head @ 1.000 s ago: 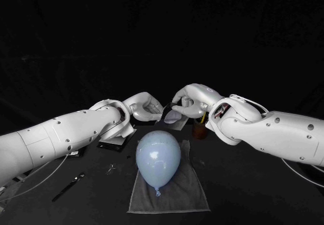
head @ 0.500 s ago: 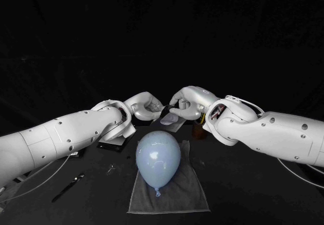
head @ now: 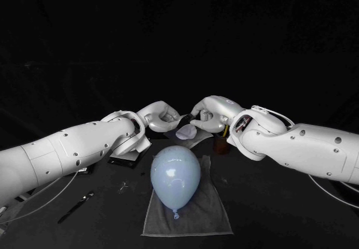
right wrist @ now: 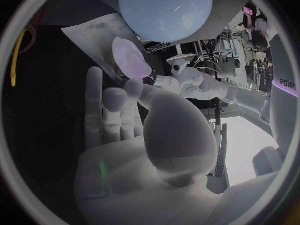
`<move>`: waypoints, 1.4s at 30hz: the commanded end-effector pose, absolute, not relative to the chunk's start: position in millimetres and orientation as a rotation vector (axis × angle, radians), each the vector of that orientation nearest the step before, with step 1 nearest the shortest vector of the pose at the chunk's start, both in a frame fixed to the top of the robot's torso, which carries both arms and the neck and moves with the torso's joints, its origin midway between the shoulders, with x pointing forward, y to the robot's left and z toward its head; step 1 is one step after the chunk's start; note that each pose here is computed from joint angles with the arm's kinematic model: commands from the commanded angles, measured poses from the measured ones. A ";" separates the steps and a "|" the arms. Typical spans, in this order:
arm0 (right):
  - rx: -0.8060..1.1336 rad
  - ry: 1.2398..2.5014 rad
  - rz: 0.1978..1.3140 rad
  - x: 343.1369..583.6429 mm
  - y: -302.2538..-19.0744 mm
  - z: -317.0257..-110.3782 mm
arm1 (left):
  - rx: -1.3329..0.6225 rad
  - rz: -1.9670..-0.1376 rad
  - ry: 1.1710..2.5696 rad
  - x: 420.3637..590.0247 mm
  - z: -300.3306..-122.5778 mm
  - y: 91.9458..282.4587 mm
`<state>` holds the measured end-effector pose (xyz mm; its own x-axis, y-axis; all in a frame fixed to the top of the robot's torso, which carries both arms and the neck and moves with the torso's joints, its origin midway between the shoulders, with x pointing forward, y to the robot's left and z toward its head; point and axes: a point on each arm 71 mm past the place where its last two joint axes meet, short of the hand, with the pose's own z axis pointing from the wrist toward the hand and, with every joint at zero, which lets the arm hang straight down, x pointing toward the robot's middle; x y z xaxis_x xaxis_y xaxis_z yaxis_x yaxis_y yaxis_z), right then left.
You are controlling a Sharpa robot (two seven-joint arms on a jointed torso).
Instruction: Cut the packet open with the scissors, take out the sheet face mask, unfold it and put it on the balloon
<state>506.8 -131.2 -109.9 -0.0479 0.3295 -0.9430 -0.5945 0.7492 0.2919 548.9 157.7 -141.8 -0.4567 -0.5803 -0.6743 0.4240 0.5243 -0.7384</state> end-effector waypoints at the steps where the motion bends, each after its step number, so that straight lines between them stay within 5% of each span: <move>1: -0.210 1.423 0.772 509.5 -134.2 -110.9 | -0.173 -1.182 1.688 549.8 -141.2 160.7; 22: 0.130 1.348 0.759 498.4 -183.9 -103.2 | -0.418 -1.049 1.589 560.3 -139.9 182.0; 36: 0.363 1.558 0.838 487.5 -154.0 -118.1 | -0.415 -0.985 1.479 561.6 -136.8 176.9; 42: 0.201 1.447 0.984 487.4 -132.4 -111.8 | -0.275 -0.941 1.473 561.2 -136.6 167.1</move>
